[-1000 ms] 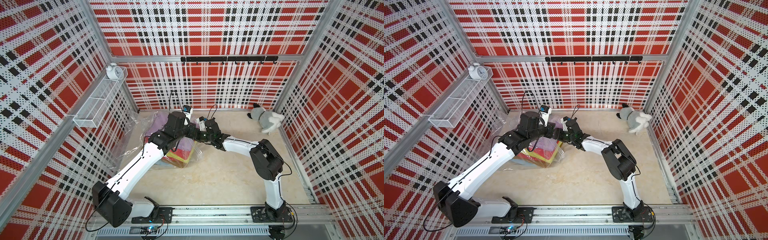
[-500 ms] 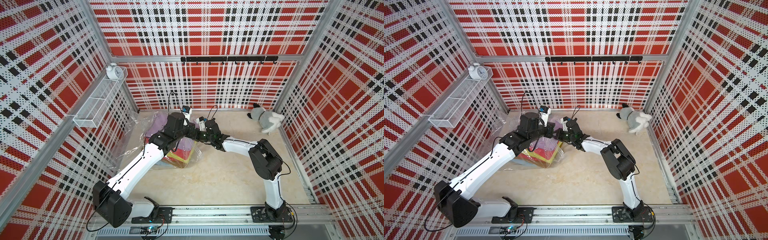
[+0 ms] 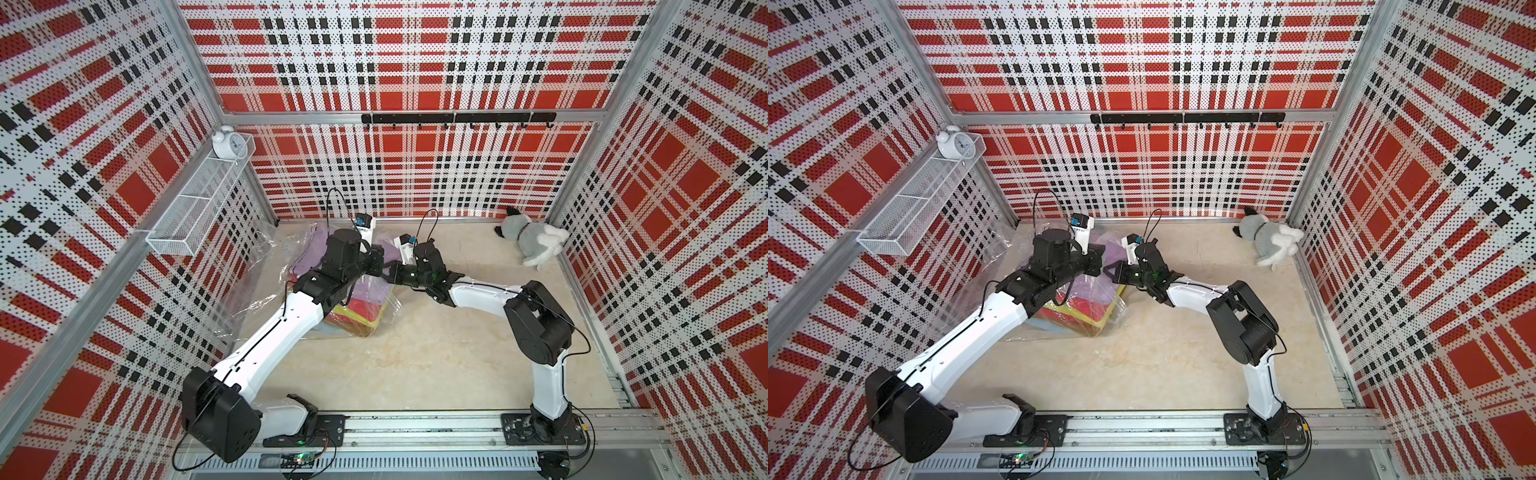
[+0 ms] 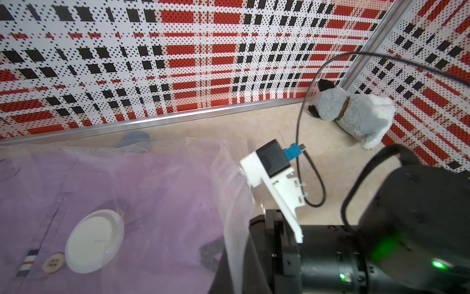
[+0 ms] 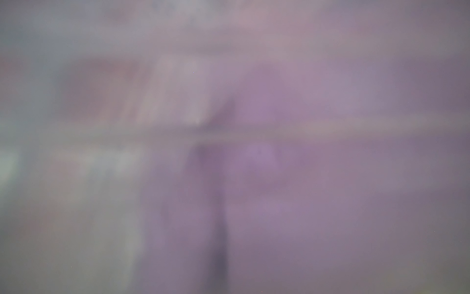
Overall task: Take the trousers out of the vacuum bag
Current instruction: Take out the trousers from the vacuum bag.
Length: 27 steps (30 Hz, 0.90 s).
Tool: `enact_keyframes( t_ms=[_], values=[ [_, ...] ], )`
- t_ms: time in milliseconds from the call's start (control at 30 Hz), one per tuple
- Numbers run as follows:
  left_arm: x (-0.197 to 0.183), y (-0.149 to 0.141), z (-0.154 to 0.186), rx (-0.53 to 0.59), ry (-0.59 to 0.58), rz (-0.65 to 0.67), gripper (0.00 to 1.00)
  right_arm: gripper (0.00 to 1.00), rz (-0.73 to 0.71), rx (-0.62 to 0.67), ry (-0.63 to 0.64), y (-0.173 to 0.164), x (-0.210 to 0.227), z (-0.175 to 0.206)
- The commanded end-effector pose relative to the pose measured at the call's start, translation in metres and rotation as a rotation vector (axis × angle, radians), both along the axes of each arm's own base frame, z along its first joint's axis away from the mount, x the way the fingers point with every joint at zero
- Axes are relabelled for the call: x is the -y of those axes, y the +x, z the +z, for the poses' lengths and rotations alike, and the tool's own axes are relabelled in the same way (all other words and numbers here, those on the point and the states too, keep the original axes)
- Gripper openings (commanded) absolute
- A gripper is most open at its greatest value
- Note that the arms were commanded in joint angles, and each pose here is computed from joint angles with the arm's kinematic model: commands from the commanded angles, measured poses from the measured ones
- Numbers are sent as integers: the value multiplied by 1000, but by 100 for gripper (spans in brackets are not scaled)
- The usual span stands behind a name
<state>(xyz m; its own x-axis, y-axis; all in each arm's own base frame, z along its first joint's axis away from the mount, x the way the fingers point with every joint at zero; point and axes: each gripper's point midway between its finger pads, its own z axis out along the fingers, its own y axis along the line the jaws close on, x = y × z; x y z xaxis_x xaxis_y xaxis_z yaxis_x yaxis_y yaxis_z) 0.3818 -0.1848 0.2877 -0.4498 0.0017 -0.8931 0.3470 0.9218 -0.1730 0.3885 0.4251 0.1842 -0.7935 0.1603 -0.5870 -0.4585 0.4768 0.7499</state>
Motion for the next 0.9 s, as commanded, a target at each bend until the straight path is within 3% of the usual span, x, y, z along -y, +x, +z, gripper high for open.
enact_keyframes(
  t_ms=[0,467,867],
  values=[
    [-9,7,15,58,-58,15,0,0,19,98,-79,-15,14,29],
    [-43,25,4,57,-87,113,0,0,42,239,-301,-46,62,84],
    [-52,32,-6,32,-87,148,0,0,-117,415,-405,-60,134,164]
  ],
)
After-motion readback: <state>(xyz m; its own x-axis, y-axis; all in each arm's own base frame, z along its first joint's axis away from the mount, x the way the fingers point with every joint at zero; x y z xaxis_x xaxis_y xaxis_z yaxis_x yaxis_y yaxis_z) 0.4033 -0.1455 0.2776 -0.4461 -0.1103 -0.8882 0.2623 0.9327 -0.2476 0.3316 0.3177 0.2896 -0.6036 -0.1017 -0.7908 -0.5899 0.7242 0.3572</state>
